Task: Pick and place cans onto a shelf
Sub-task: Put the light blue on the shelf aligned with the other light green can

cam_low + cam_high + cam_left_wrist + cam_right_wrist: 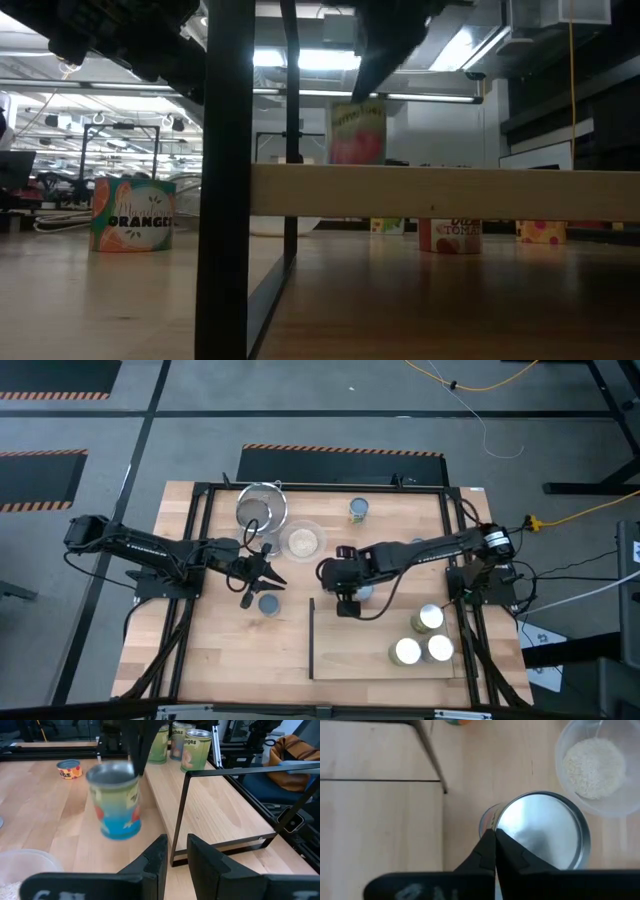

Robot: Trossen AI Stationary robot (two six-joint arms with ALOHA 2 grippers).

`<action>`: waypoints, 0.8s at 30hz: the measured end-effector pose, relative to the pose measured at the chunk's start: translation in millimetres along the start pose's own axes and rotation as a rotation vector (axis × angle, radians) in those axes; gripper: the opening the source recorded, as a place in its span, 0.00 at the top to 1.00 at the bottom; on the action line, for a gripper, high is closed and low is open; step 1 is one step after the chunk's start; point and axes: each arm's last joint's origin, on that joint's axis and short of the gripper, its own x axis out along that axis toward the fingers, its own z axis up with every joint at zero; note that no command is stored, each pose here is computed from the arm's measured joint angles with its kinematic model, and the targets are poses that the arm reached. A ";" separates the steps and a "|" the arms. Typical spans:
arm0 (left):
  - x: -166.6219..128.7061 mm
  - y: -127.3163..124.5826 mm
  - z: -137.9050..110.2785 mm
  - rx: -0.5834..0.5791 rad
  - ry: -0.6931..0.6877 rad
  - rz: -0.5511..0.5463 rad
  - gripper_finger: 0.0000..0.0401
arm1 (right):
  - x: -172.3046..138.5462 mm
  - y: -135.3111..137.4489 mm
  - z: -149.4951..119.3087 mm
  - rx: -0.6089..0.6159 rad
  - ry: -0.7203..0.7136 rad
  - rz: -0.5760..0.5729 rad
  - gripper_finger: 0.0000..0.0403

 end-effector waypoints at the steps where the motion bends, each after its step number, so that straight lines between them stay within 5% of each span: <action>1: 0.0 0.0 0.0 0.000 0.000 0.000 0.83 | -6.2 1.4 2.7 -0.002 -0.003 0.003 1.00; 11: 0.0 0.0 0.0 -0.001 0.000 0.000 0.83 | -80.6 28.7 20.0 -0.055 -0.047 0.047 1.00; 24: 0.0 0.1 -0.1 -0.004 0.001 0.000 0.83 | -106.9 89.7 -21.8 0.075 0.159 0.018 1.00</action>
